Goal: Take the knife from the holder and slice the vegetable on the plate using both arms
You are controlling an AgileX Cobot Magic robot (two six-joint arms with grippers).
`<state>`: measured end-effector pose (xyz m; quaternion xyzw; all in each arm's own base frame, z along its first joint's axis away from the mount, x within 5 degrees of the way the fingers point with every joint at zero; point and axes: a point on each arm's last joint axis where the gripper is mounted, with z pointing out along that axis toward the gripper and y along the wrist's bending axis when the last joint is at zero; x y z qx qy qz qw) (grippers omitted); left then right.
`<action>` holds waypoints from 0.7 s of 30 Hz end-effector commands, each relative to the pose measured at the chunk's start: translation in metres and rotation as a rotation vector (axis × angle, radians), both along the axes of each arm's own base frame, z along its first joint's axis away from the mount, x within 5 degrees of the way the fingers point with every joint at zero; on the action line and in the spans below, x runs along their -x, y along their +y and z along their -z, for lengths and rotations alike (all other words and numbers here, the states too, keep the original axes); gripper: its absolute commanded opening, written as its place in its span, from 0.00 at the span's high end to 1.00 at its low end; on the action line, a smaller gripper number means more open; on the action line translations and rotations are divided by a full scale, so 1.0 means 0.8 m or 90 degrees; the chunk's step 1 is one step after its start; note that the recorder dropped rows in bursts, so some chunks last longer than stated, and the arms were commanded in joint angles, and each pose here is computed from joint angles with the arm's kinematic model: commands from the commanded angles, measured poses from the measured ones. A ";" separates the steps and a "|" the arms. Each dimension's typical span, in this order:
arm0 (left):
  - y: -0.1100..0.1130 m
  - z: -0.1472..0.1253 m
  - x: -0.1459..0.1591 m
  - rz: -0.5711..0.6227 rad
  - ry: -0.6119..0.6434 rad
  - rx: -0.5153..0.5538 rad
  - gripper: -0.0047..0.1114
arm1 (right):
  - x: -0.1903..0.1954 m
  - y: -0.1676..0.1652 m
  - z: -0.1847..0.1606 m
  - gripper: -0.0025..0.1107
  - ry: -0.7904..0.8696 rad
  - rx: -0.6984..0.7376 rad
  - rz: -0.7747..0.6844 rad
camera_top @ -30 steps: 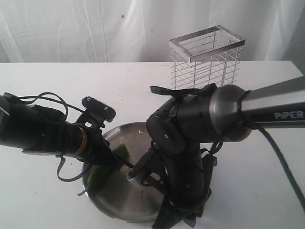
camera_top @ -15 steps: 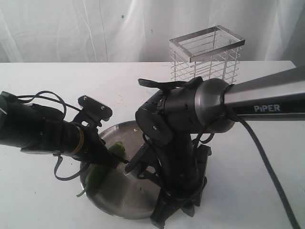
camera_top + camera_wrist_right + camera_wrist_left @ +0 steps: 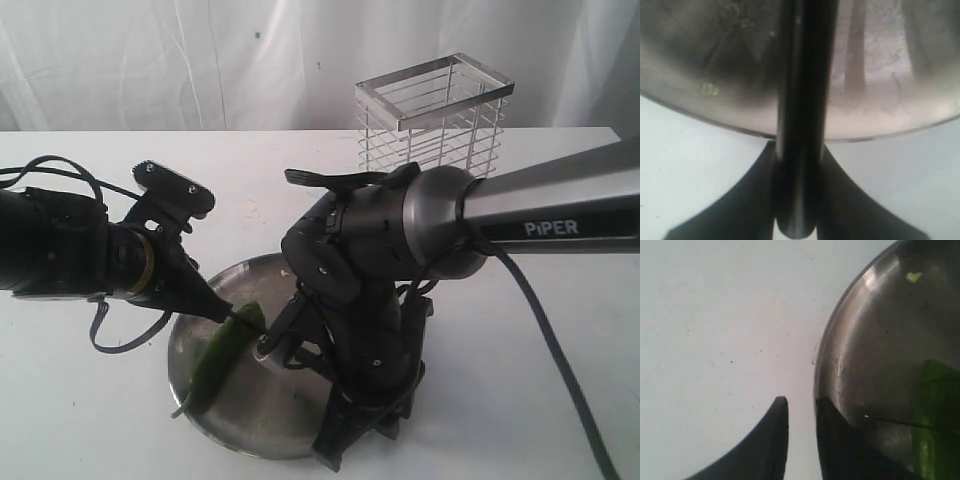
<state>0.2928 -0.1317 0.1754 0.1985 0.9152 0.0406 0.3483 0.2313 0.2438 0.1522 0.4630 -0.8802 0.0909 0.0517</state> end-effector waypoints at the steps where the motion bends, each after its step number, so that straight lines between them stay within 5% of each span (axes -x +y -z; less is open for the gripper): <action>1: 0.002 0.000 0.004 -0.009 0.003 -0.007 0.73 | -0.009 -0.004 0.001 0.98 -0.028 0.024 -0.005; 21: 0.000 0.012 0.014 0.006 0.026 0.022 0.73 | -0.023 -0.002 -0.016 0.98 -0.103 -0.029 0.034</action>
